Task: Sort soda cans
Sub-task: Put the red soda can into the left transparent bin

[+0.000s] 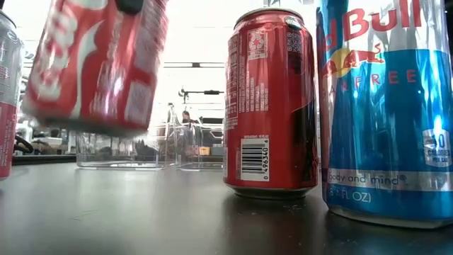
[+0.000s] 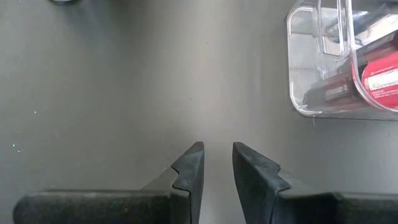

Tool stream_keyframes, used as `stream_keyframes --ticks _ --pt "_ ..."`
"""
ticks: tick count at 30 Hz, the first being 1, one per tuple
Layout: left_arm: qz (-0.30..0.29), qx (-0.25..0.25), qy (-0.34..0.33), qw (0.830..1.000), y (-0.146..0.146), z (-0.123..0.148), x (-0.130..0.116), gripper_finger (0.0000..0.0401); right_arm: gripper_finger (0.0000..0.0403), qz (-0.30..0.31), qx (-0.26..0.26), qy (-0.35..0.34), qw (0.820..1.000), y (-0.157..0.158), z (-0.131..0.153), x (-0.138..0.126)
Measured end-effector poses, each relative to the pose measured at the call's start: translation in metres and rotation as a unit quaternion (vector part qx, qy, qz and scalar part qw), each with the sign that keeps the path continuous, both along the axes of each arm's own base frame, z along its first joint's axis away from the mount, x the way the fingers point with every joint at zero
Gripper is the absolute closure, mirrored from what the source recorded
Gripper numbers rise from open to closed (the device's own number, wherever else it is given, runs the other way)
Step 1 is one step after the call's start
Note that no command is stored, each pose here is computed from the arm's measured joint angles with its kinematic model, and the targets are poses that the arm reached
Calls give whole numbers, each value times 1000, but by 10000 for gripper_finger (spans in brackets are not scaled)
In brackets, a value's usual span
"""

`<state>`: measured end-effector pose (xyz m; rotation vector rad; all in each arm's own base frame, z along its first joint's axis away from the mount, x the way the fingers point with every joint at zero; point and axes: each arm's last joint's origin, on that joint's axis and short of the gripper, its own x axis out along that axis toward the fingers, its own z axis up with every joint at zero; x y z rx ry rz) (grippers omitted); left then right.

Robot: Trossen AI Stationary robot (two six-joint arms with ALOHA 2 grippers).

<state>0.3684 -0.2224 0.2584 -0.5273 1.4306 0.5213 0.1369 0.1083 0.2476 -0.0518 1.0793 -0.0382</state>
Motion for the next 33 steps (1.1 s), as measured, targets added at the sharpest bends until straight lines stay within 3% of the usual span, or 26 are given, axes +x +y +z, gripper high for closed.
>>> stream_keyframes --ticks 5,9,15,20,24,27,33 --pt "7 37 0 999 27 34 -16 76 328 3 0 -3 1000 0 0 0" --pt "2 59 -50 997 58 68 -21 76 328 1 1 -6 1000 1 0 1" --pt "1 113 -109 988 130 112 -27 76 328 -13 -2 -34 999 1 2 4" --pt "-23 151 -109 982 197 133 -33 76 328 -46 7 -50 998 1 3 5" --pt "-61 178 -83 979 247 137 -38 76 328 -77 25 -52 995 1 3 5" --pt "-91 168 -60 980 278 133 -40 76 328 -97 35 -55 993 1 3 5" --pt "-124 137 32 982 331 96 -51 76 328 -151 28 -90 984 -1 4 6"
